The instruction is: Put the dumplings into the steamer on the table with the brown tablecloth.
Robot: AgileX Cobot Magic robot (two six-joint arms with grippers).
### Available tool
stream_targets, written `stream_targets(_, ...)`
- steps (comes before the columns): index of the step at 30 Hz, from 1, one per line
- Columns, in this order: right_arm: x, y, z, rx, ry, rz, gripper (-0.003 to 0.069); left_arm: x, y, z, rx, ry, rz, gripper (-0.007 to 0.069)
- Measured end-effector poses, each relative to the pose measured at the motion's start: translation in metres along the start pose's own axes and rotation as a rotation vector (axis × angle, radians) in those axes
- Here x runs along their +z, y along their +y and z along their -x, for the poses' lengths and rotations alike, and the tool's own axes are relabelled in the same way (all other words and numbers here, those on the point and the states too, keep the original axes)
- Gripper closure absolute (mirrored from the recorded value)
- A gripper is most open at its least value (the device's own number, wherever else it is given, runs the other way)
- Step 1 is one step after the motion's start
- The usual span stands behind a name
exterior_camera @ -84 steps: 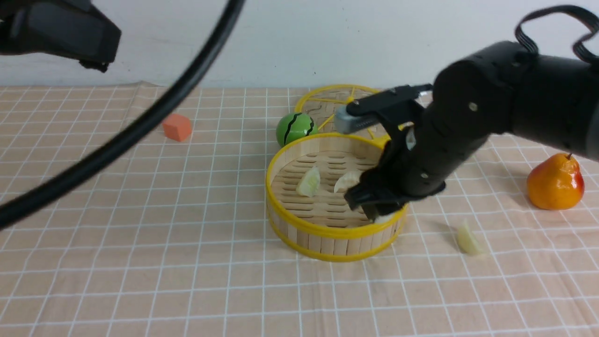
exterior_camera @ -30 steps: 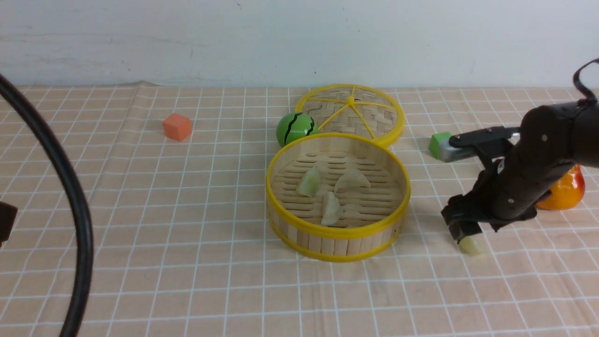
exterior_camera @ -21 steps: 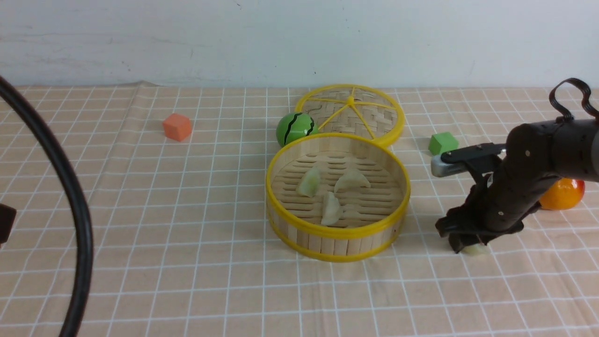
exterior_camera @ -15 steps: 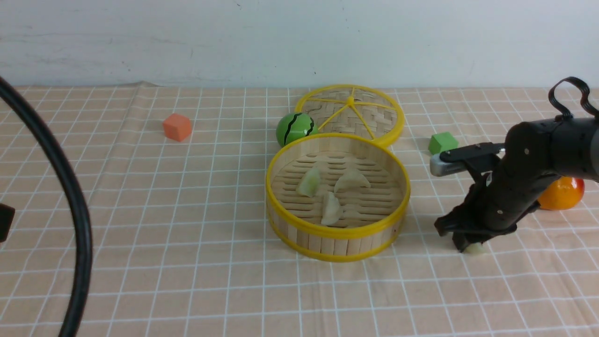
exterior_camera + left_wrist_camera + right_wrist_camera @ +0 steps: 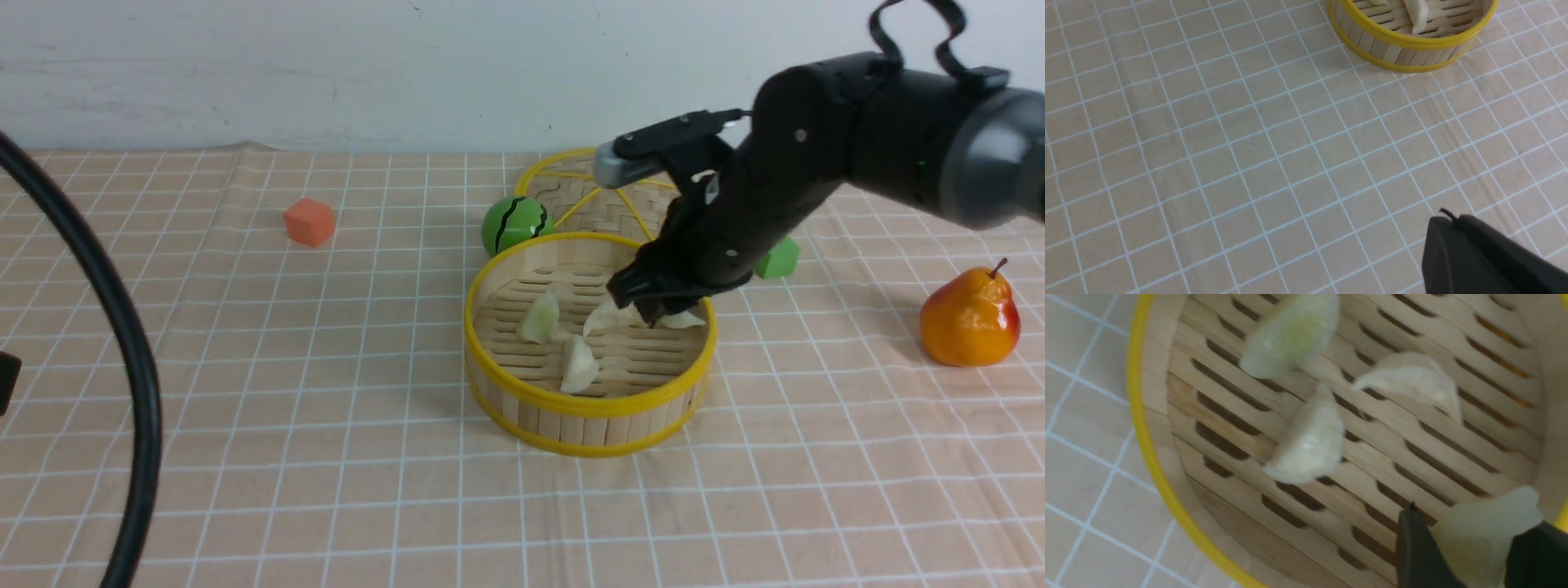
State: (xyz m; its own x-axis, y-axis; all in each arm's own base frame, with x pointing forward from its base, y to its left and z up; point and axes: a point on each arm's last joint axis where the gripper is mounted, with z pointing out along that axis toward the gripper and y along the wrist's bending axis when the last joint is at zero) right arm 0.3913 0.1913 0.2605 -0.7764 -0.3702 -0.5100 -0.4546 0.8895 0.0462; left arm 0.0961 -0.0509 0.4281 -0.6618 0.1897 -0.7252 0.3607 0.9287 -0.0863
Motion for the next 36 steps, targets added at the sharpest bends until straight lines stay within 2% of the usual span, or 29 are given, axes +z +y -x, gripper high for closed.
stream_targets(4,0.043,0.006,-0.001,0.011,0.055,0.006,0.0405,0.0,0.0,0.0,0.001,0.001,0.001,0.0639)
stream_targets(8,0.074,0.001,-0.01,0.056,0.114,-0.03,0.0403,0.0,0.0,0.0,0.023,0.0,0.003,0.0639)
stream_targets(12,0.075,-0.002,-0.009,0.079,0.104,-0.06,0.0338,-0.001,0.0,0.0,0.027,-0.002,0.004,0.0639)
stream_targets(13,0.075,-0.002,-0.009,0.079,0.104,-0.062,0.0319,-0.001,0.001,0.0,0.027,-0.004,0.003,0.0639)
stream_targets(15,0.071,-0.002,-0.008,0.09,0.092,-0.066,0.0228,-0.004,0.002,-0.006,0.026,-0.011,0.002,0.0639)
stream_targets(18,0.051,-0.001,-0.001,0.093,0.054,-0.065,0.0167,-0.006,0.005,-0.022,0.027,-0.033,-0.002,0.0639)
stream_targets(22,0.008,0.001,0.011,0.091,-0.032,-0.06,0.0148,-0.01,0.009,-0.047,0.022,-0.122,-0.019,0.0639)
stream_targets(24,-0.044,0.003,0.02,0.09,-0.142,-0.054,0.0158,-0.009,0.014,-0.072,0.005,-0.217,-0.04,0.0638)
stream_targets(25,-0.044,0.003,0.02,0.09,-0.141,-0.054,0.0161,-0.01,0.014,-0.075,0.001,-0.233,-0.043,0.0638)
stream_targets(27,-0.093,0.006,0.018,0.087,-0.247,-0.046,0.0198,-0.001,0.017,-0.097,-0.024,-0.325,-0.068,0.0638)
stream_targets(29,-0.115,0.007,0.011,0.085,-0.303,-0.042,0.0233,0.006,0.018,-0.108,-0.038,-0.375,-0.082,0.0638)
stream_targets(32,-0.143,0.008,-0.01,0.083,-0.376,-0.035,0.0313,0.014,0.02,-0.122,-0.064,-0.437,-0.104,0.0638)
stream_targets(36,-0.178,0.01,-0.057,0.052,-0.497,-0.022,0.0471,0.029,0.021,-0.133,-0.078,-0.486,-0.122,0.0638)
